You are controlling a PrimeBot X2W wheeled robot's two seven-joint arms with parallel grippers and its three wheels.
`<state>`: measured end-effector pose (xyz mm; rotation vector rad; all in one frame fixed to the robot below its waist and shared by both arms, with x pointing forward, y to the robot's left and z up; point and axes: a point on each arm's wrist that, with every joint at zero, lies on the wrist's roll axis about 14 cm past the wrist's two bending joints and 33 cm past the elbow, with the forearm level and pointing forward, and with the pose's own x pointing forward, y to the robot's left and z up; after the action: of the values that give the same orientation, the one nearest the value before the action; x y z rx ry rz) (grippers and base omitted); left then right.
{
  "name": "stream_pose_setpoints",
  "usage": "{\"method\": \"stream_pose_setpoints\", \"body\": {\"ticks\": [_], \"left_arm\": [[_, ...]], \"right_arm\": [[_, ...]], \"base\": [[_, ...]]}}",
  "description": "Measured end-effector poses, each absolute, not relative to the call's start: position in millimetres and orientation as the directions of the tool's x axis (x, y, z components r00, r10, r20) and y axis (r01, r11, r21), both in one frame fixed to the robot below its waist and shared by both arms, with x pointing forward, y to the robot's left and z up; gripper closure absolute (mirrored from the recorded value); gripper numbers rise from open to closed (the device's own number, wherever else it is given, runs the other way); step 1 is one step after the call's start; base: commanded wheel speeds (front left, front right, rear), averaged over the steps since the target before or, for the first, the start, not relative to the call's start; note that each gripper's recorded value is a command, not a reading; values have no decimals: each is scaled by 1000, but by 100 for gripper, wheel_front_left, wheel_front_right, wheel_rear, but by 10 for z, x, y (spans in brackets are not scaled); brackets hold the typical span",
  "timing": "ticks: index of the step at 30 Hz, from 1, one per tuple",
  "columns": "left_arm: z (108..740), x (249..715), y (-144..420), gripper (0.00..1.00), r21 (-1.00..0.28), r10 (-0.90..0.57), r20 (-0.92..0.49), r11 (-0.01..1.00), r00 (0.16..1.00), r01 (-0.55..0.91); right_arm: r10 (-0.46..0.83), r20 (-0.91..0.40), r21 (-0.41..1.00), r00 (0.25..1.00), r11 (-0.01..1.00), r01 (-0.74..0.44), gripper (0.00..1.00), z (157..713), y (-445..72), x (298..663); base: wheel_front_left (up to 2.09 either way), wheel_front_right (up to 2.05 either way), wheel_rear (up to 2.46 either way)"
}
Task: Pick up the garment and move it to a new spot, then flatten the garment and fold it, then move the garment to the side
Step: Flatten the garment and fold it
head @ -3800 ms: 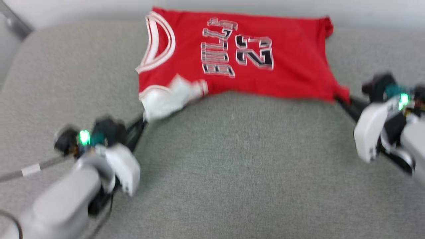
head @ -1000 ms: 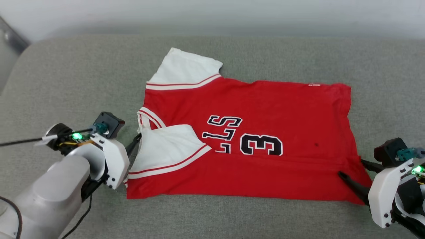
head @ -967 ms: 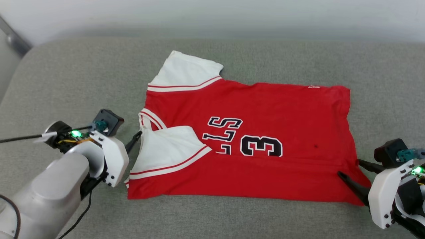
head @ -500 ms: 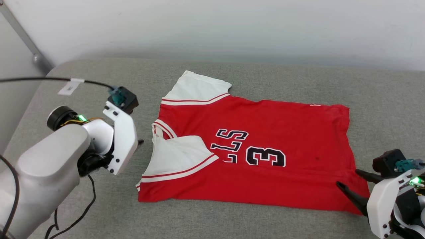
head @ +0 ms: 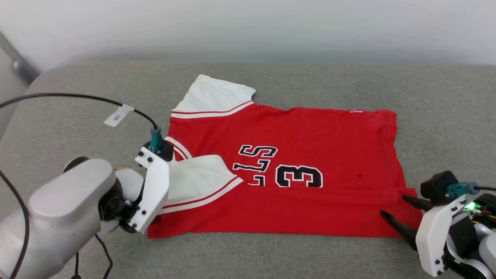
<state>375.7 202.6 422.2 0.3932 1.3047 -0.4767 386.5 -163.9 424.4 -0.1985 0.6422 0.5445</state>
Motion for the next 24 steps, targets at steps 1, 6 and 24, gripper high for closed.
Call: {"method": "stream_pose_setpoints", "body": {"ticks": [1,6,24], "left_arm": [[4168,3726,2025,0,4,-107,-979,839,171,544],[3918,3640,2021,0,-27,-102,-989,845,111,534],[3857,3600,1965,100,-28,-125,-984,817,129,576]], "right_arm": [[417,-620,-8,664,844,-537,0,4225,-1649,3855],[409,-629,-3,662,850,-527,0,4180,-1681,3872],[343,-697,-130,630,803,-581,0,4510,-1899,4014]], "base": [[0,0,0],[0,0,0],[0,0,0]]}}
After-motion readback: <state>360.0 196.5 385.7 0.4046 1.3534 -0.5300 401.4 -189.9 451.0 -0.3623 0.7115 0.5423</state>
